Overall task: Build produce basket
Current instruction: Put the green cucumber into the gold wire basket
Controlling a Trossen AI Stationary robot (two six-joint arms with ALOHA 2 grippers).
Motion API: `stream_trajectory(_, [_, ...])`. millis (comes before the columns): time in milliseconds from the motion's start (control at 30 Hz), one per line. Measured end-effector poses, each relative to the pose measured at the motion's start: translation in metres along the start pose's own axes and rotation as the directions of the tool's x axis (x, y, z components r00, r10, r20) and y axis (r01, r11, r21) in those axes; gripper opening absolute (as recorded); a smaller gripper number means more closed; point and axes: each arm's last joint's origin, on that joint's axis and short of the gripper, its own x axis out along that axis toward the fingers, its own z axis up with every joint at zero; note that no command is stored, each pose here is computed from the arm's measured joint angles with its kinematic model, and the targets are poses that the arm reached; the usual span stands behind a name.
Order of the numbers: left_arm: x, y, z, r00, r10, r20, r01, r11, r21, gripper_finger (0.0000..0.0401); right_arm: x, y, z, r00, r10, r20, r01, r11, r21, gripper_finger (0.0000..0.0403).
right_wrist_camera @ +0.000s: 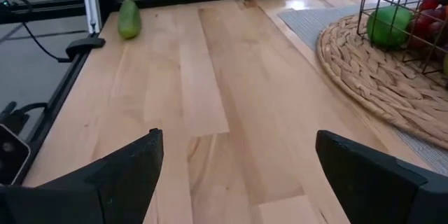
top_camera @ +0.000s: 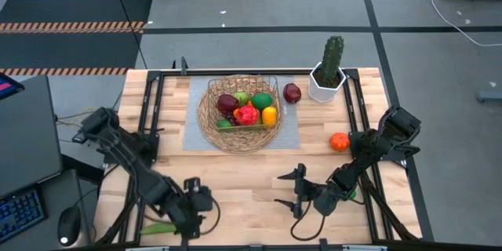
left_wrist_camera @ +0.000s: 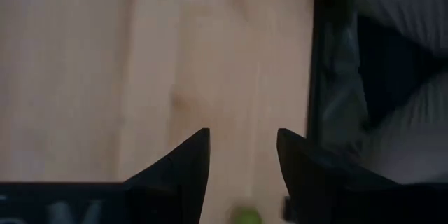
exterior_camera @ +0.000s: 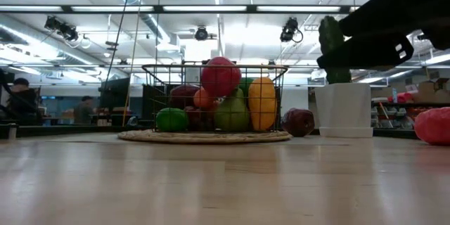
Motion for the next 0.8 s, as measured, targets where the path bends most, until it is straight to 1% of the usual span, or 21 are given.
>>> stream_trajectory(100, [0.005, -0.007, -0.013, 0.989, 0.020, -0.146, -0.024, 0.999, -0.022, 0.0178, -0.001, 0.001, 0.000, 1.000, 0.008, 0.003, -0.008, 1.000, 0.003, 0.0377])
stream_trajectory(200, [0.005, -0.013, -0.027, 0.971, 0.025, -0.236, -0.042, 0.997, -0.066, 0.0196, -0.002, 0.003, 0.001, 1.000, 0.015, 0.011, -0.015, 1.000, 0.011, 0.0377])
stream_trajectory(433, [0.009, -0.028, -0.054, 0.957, 0.059, -0.285, -0.118, 0.974, -0.192, 0.0268, -0.004, 0.004, 0.000, 1.000, 0.025, 0.015, -0.025, 1.000, 0.013, 0.0377])
stream_trajectory(567, [0.019, -0.037, -0.070, 0.938, 0.078, -0.337, -0.160, 0.962, -0.221, 0.0302, -0.004, 0.004, 0.001, 1.000, 0.024, 0.015, -0.024, 1.000, 0.014, 0.0377])
stream_trajectory(633, [0.025, -0.041, -0.078, 0.923, 0.079, -0.376, -0.177, 0.956, -0.233, 0.0312, -0.004, 0.004, 0.000, 1.000, 0.025, 0.014, -0.025, 1.000, 0.013, 0.0377])
stream_trajectory(733, [0.035, -0.048, -0.086, 0.908, 0.066, -0.413, -0.181, 0.952, -0.247, 0.0315, -0.004, 0.004, 0.000, 1.000, 0.025, 0.014, -0.025, 1.000, 0.013, 0.0377])
stream_trajectory(800, [0.040, -0.051, -0.091, 0.901, 0.066, -0.428, -0.182, 0.954, -0.238, 0.0316, -0.004, 0.005, 0.000, 1.000, 0.026, 0.014, -0.027, 1.000, 0.013, 0.0377])
